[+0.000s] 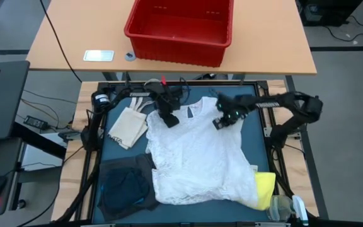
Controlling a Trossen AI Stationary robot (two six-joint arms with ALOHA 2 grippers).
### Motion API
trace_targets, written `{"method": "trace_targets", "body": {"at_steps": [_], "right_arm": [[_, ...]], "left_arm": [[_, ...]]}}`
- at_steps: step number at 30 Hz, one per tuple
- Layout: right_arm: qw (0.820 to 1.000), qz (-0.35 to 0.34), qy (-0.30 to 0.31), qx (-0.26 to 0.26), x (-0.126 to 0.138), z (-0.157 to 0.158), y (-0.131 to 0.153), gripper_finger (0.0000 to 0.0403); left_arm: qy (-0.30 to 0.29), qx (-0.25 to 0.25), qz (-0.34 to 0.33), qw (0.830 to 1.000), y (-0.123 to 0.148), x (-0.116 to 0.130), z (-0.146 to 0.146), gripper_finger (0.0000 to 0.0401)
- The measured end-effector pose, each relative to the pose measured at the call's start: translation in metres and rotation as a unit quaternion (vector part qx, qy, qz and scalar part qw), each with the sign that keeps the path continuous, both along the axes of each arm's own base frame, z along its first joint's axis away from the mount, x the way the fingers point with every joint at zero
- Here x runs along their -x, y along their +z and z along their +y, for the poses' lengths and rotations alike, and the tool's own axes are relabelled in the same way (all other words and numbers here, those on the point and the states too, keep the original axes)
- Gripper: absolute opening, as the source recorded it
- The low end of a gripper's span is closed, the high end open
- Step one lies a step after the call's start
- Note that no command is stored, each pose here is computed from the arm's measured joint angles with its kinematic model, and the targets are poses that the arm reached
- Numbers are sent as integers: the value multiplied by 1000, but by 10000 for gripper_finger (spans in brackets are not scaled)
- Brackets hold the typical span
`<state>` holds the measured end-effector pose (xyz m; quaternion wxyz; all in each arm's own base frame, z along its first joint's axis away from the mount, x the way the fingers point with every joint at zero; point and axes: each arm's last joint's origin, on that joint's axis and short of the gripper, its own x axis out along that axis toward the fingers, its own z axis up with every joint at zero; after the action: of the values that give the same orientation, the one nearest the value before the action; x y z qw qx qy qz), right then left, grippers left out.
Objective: Fold laundry
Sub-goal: Fold the white shirt
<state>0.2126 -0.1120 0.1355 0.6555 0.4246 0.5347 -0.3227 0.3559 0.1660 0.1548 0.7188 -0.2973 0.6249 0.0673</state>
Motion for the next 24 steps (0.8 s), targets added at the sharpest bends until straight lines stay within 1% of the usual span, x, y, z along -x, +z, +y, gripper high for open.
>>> {"method": "trace_targets", "body": {"at_steps": [3, 6, 8, 10, 12, 15, 17, 20, 22, 23, 24], "right_arm": [[999, 6, -6, 40, -5, -33, 14, 6], [997, -14, -9, 82, -17, -68, 39, 6], [997, -12, 3, 82, -22, -83, 53, 6], [998, -11, 22, 64, -25, -91, 65, 6], [999, -1, 37, 35, -25, -89, 73, 7], [998, 2, 57, 7, -24, -74, 80, 8], [998, -1, 65, 3, -23, -60, 89, 8], [998, -7, 62, -5, -22, -40, 96, 8], [998, -23, 55, -16, -21, -27, 101, 8], [998, -31, 51, -21, -21, -21, 104, 8], [998, -35, 48, -27, -21, -16, 105, 8]], "left_arm": [[17, 5, 11, 1000, -1, 13, 20, 143], [32, 11, 22, 999, -1, 27, 37, 143], [45, 20, 35, 998, -1, 36, 46, 143], [56, 27, 44, 997, 0, 44, 52, 143], [60, 36, 33, 997, 5, 49, 56, 143], [40, 35, -25, 998, 16, 44, 55, 143], [15, 17, -77, 997, 24, 33, 51, 143], [-21, -16, -149, 988, 29, 12, 43, 142], [-27, -30, -174, 984, 26, -2, 37, 137], [-18, -29, -178, 983, 21, -8, 35, 133], [-10, -21, -167, 986, 14, -9, 34, 127]]}}
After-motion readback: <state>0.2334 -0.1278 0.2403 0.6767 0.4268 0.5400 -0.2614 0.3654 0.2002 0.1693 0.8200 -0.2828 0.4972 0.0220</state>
